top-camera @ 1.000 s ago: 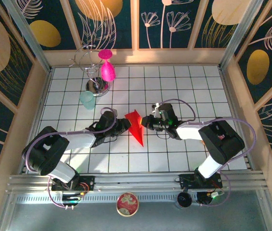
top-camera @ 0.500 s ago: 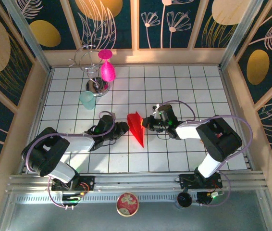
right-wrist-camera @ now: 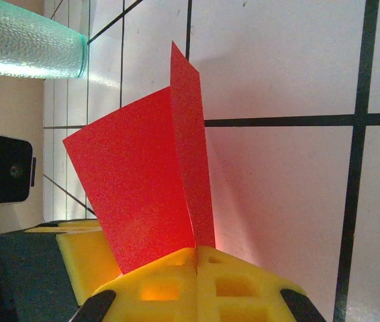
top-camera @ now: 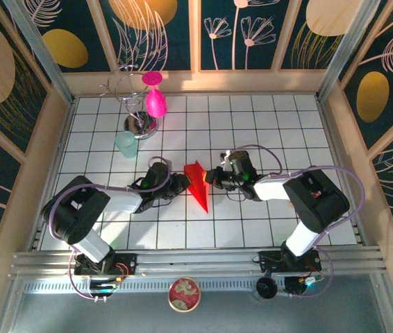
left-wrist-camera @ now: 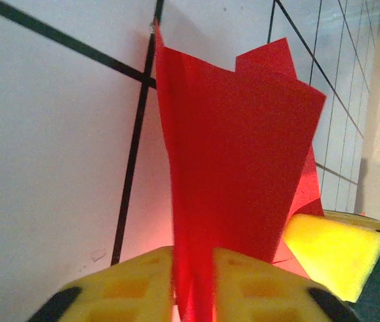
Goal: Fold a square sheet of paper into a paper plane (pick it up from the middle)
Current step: Move the paper plane to the top-center of the table.
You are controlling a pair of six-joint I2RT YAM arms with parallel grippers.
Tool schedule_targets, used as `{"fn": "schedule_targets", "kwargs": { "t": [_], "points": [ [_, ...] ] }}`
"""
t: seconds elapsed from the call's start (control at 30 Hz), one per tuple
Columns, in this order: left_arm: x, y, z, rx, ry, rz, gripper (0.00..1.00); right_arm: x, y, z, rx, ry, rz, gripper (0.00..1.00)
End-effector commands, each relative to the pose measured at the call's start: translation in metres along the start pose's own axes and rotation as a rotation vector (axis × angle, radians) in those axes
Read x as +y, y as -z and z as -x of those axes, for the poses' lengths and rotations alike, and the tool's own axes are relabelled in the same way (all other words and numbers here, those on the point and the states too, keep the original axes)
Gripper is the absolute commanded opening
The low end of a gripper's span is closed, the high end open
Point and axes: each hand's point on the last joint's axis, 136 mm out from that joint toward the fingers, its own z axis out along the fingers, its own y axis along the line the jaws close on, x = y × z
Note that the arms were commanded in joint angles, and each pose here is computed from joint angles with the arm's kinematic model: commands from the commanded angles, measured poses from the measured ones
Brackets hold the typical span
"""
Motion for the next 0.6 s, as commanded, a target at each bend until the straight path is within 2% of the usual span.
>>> {"fn": "schedule_targets", "kwargs": {
  "t": [0.0, 0.13, 0.33, 0.57],
  "points": [
    [-0.003, -0.003, 0.001, -0.004, -0.009, -0.001, 0.10, -0.003, 0.004, 0.005, -0.020, -0.003, -0.002, 0.01],
    [-0.002, 0.005, 0.009, -0.049, -0.028, 0.025, 0.02, -0.007, 0.015, 0.015, -0.068, -0.006, -0.015, 0.01],
    [-0.002, 0.020, 0.019, -0.116, -0.046, 0.054, 0.01, -0.021, 0.030, 0.027, -0.121, -0.025, -0.051, 0.01],
    [0.006, 0.019, 0.019, -0.125, -0.019, 0.067, 0.00, -0.034, 0.032, 0.027, -0.140, -0.051, -0.086, 0.01]
  ]
}}
